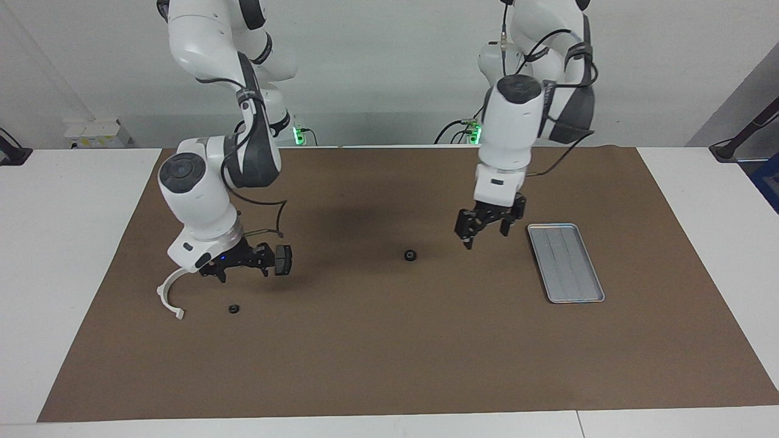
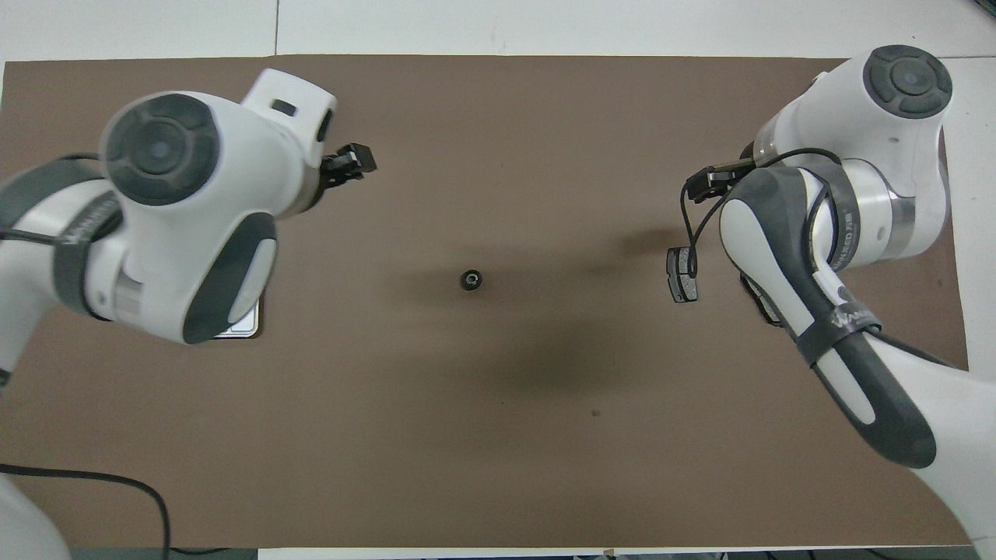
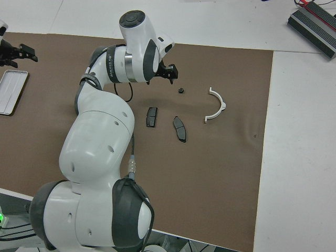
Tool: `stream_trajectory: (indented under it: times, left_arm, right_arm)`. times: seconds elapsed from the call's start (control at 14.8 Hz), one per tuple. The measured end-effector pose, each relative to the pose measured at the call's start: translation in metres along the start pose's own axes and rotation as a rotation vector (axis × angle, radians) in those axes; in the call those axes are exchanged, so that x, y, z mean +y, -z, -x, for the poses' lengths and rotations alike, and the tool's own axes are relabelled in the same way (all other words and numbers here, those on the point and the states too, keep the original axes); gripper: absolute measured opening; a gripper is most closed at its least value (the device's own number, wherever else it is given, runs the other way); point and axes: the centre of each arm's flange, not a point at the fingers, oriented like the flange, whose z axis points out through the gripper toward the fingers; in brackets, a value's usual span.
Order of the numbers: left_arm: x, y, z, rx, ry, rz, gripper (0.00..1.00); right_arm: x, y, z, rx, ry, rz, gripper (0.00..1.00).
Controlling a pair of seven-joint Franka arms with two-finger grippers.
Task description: Place bearing gear from tray to pile
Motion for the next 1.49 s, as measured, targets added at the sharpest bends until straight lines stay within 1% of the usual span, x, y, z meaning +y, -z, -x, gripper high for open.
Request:
stream_trajectory:
  times: [0.14, 0.27, 0.34, 0.41, 0.54, 0.74, 0.88, 1.08, 1.22, 1.28, 1.49]
  left_arm:
    - [-0.063, 0.019, -0.048, 0.057, -0.058, -0.025, 1.00]
    - [-0.129, 0.037, -0.090, 0.101, -0.116, -0.053, 1.00]
    - [-0.162, 0.047, -0.104, 0.113, -0.143, -0.071, 1.00]
    - [-0.192, 0.058, -0.112, 0.103, -0.160, -0.087, 1.00]
    - [-0.231, 0.089, -0.107, 0.044, -0.181, -0.085, 1.00]
    - [-0.245, 0.135, -0.069, -0.090, -0.195, -0.093, 1.00]
    - [-0.246, 0.138, -0.053, -0.142, -0.201, -0.097, 1.00]
    - [-0.243, 0.119, -0.037, -0.234, -0.215, -0.107, 1.00]
    - [-0.239, 0.113, -0.031, -0.269, -0.224, -0.110, 1.00]
    - [-0.236, 0.113, -0.029, -0.279, -0.227, -0.100, 1.00]
    - [-0.225, 0.117, -0.026, -0.284, -0.226, -0.034, 1.00]
  right_arm:
    - [-0.078, 0.019, 0.018, 0.001, -0.143, -0.007, 1.00]
    - [-0.155, 0.021, 0.043, 0.001, -0.287, -0.013, 1.00]
    - [-0.185, 0.020, 0.055, 0.001, -0.364, -0.017, 1.00]
    - [-0.213, 0.019, 0.066, 0.004, -0.423, -0.023, 1.00]
    - [-0.251, 0.010, 0.081, 0.014, -0.501, -0.039, 1.00]
    - [-0.286, -0.009, 0.094, 0.015, -0.578, -0.050, 1.00]
    - [-0.310, -0.034, 0.104, 0.013, -0.608, -0.039, 1.00]
    - [-0.339, -0.085, 0.109, 0.047, -0.639, -0.016, 1.00]
    - [-0.343, -0.111, 0.105, 0.048, -0.642, -0.004, 1.00]
    - [-0.343, -0.117, 0.101, 0.054, -0.644, -0.013, 1.00]
    - [-0.342, -0.119, 0.095, 0.067, -0.650, -0.030, 1.00]
